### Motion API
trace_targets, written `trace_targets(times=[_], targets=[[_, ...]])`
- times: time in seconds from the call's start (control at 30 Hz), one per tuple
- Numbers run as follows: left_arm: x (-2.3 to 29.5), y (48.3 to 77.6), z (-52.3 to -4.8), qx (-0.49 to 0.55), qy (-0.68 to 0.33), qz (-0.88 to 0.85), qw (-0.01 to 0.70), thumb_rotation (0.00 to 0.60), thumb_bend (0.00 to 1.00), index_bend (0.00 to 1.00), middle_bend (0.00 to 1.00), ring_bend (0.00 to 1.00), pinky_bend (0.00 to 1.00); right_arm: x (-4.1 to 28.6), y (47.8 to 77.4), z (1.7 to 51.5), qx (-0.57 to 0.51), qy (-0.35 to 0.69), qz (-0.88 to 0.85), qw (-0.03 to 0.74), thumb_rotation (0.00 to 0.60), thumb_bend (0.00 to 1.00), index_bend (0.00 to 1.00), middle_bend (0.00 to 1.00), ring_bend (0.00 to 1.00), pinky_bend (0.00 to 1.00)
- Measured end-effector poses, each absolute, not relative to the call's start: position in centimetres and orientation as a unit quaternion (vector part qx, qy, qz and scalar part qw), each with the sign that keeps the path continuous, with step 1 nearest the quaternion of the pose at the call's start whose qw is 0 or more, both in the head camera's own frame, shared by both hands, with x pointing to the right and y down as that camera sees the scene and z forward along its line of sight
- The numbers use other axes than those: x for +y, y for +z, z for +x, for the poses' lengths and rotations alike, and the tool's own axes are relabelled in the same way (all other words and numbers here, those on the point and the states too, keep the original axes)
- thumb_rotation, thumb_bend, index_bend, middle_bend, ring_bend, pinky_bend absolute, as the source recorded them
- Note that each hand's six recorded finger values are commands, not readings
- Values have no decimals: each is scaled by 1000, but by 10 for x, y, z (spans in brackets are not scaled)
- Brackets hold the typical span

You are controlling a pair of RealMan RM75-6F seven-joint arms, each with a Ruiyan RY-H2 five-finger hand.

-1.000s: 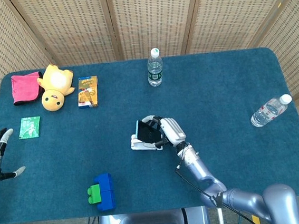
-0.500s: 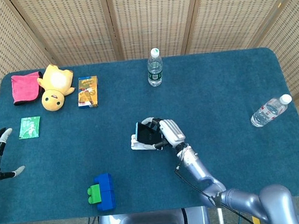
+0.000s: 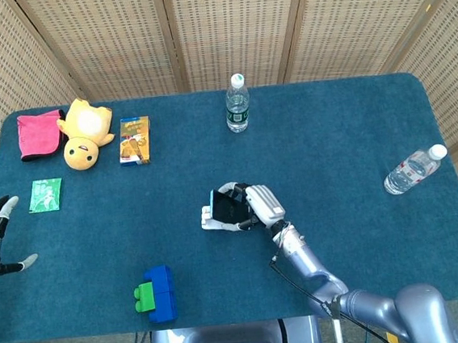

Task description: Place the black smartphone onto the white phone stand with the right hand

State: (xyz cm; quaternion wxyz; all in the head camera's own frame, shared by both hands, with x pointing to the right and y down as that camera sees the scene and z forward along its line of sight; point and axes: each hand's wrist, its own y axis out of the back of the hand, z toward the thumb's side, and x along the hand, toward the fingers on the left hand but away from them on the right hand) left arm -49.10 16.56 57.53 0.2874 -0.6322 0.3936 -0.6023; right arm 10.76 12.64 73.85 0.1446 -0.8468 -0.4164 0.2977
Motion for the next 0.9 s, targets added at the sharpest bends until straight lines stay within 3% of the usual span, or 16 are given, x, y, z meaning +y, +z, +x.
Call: trace_targets(times=[0.13,0.23,0.7,0.9], targets=[[166,576,-491,393,-603,-632,287,600,0,0,0,0,0,128,739,108,-403,296,-854,143,600,252,201,166,336,495],[166,576,-491,392,-603,-632,288,600,0,0,0,0,0,129,740,109,-396,298,-857,144,600,232,157,122,295,495],[166,575,-491,392,-603,-632,289,600,0,0,0,0,0,128,740,114,-389,308,-856,146,600,208,141,94,269,488],[166,575,-490,391,-602,-633,290,600,0,0,0,0,0,127,734,115,-390,301,-858,145,600,181,92,37,196,384]])
